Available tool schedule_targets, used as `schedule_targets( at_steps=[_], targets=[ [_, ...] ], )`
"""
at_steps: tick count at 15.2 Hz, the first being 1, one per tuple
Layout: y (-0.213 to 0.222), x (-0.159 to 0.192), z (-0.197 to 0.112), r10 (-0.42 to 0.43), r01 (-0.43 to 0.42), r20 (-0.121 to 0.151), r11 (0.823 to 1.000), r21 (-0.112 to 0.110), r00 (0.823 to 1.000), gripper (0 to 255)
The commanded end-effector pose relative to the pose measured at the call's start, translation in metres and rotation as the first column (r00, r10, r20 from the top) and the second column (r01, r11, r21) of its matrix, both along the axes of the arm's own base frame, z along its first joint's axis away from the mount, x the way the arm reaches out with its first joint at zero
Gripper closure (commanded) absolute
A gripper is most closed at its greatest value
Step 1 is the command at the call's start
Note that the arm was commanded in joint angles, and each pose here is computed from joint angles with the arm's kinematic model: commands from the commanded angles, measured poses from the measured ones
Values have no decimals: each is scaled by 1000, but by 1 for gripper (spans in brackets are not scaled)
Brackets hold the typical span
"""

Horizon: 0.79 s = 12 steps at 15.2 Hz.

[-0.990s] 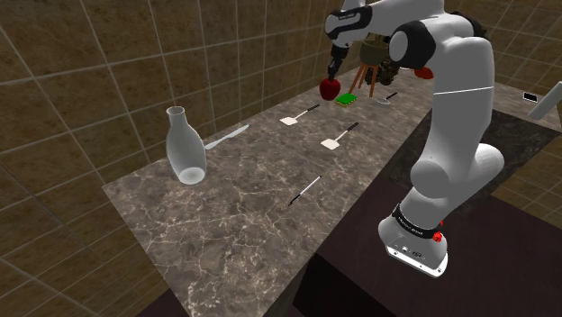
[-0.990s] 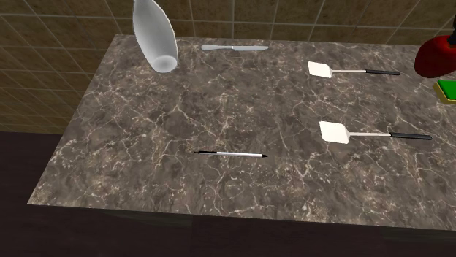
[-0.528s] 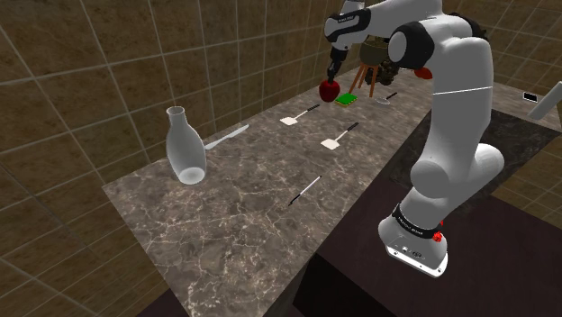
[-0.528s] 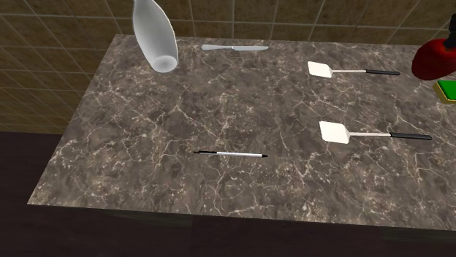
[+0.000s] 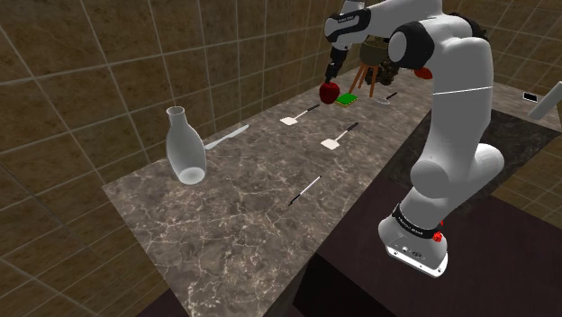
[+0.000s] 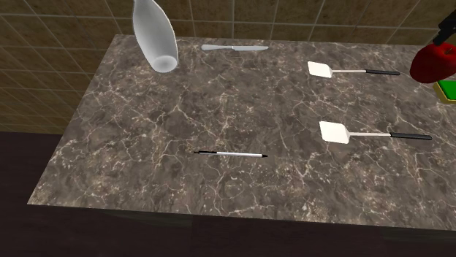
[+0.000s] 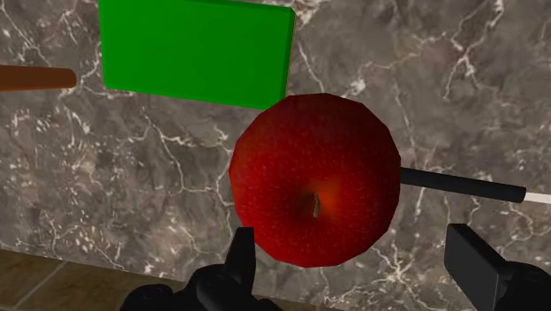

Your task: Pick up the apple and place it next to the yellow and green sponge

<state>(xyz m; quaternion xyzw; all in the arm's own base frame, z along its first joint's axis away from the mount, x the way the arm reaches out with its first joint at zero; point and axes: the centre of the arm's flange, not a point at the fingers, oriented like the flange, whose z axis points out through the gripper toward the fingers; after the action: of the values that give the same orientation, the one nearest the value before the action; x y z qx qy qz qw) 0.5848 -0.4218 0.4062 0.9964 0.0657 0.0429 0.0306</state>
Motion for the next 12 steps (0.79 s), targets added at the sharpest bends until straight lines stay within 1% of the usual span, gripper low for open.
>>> schedule_targets(
  at_steps=[1,4,12],
  targets=[
    [1,-1,13,0,0,0,1000,0,1000,0],
    [3,-4,50,0,0,0,1000,0,1000,0],
    [3,-4,50,0,0,0,1000,0,1000,0]
  ],
)
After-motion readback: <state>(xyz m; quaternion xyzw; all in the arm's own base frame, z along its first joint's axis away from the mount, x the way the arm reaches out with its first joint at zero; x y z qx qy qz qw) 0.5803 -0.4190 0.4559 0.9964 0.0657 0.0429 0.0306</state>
